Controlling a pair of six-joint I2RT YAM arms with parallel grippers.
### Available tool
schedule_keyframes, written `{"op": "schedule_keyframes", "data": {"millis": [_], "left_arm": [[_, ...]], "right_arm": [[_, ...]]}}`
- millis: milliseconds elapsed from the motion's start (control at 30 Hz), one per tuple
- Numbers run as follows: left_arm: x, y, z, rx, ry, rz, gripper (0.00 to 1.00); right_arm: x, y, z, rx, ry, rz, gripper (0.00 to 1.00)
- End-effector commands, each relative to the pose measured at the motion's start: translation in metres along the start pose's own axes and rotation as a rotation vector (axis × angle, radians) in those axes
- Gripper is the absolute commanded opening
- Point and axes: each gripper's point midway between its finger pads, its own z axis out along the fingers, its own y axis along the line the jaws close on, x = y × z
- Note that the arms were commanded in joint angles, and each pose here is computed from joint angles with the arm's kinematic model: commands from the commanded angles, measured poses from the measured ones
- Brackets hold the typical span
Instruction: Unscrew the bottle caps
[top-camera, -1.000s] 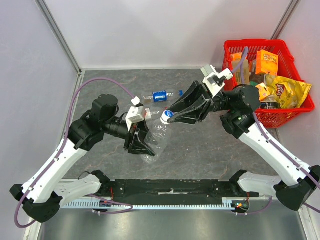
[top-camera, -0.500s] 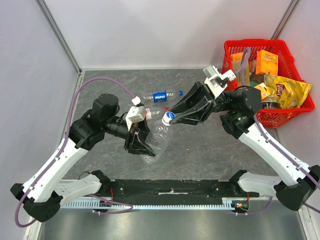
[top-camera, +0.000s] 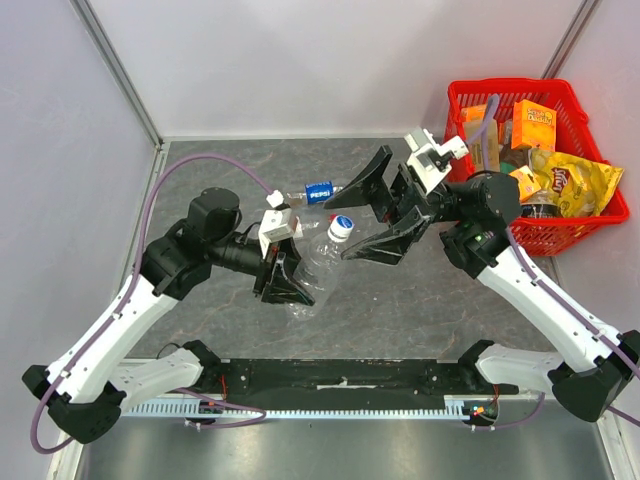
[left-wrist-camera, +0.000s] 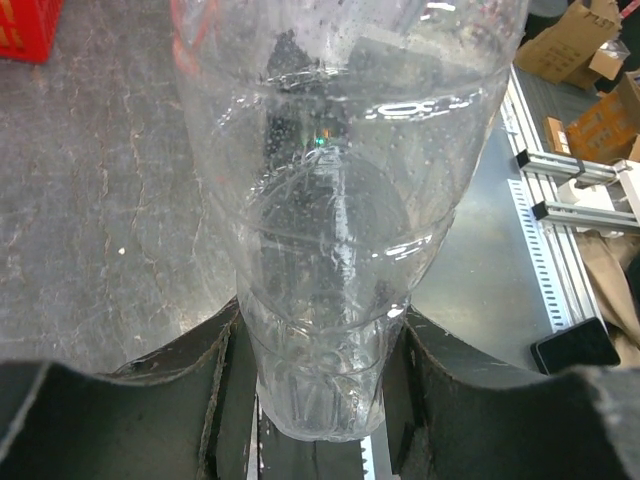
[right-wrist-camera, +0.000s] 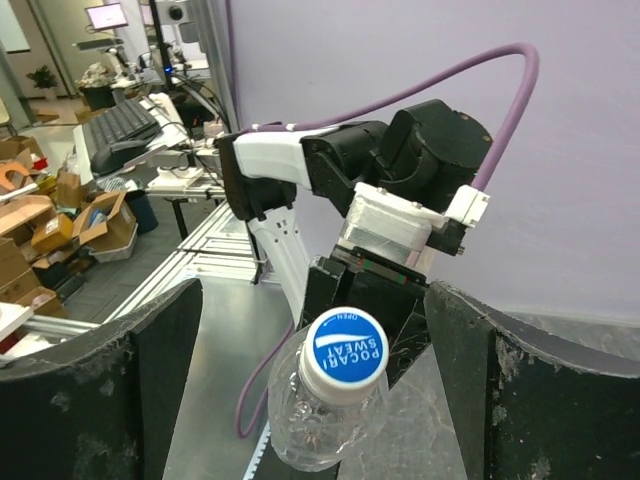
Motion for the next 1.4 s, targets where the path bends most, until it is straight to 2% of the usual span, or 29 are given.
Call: {"op": "schedule_keyframes", "data": {"millis": [0, 167, 367, 500, 733, 1133, 1300, 1367], "left_arm": [[0.001, 0.011, 0.0, -0.068, -0.001, -0.01, 0.03], [0.013, 0.033, -0.003, -0.187, 0.034, -0.033, 0.03], [0.024, 0.07, -0.015, -0.417, 0.061, -0.047, 0.02], [0.028, 0.099, -0.035, -0.627, 0.068, -0.054, 0.02], [0.047, 0.134, -0.062, -0.876, 0.119, -0.08, 0.02], [0.094, 0.176, -0.086, -1.138, 0.249, -0.192, 0.02], [0.102, 0.183, -0.086, -1.164, 0.27, -0.208, 0.02], [0.105, 0.184, -0.085, -1.163, 0.278, -0.21, 0.02]], "right_arm": [[-0.021, -0.002, 0.002, 0.068, -0.036, -0.039, 0.98], [-0.026, -0.034, -0.001, 0.254, -0.034, -0.013, 0.98], [-0.025, -0.069, -0.014, 0.466, -0.057, 0.019, 0.98], [-0.024, -0.11, -0.038, 0.737, -0.091, 0.09, 0.98], [0.008, -0.151, -0.06, 0.953, -0.041, 0.221, 0.98], [0.096, -0.208, -0.062, 1.043, 0.085, 0.452, 0.97], [0.122, -0.223, -0.052, 1.012, 0.104, 0.528, 0.9], [0.131, -0.227, -0.052, 1.009, 0.116, 0.552, 0.81]]}}
